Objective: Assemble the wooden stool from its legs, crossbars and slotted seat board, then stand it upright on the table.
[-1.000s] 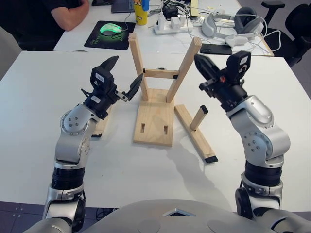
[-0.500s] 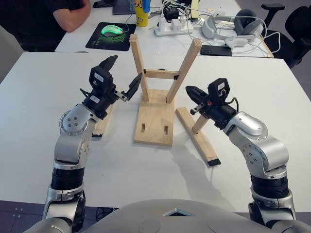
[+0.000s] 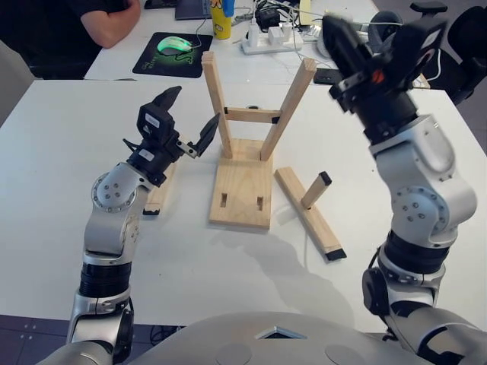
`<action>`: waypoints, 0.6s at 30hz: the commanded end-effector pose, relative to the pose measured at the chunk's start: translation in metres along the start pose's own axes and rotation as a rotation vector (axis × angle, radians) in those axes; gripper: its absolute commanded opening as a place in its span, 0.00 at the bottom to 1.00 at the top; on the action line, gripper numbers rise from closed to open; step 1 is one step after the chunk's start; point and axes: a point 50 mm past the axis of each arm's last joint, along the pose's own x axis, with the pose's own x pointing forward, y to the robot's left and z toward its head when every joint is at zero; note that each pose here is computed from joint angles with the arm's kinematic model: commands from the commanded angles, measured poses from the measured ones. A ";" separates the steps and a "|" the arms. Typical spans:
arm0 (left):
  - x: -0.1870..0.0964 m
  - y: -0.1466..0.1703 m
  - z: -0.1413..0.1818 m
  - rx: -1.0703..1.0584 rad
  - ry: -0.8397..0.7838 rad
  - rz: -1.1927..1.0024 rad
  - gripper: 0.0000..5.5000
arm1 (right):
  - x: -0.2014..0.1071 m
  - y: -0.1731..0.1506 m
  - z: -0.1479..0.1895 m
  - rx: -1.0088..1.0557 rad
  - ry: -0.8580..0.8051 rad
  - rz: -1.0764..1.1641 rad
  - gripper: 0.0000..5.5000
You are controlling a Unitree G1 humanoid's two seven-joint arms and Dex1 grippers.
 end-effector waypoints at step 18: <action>-0.003 0.004 0.000 0.021 0.020 0.006 0.82 | -0.030 -0.001 -0.031 0.015 0.163 -0.030 0.01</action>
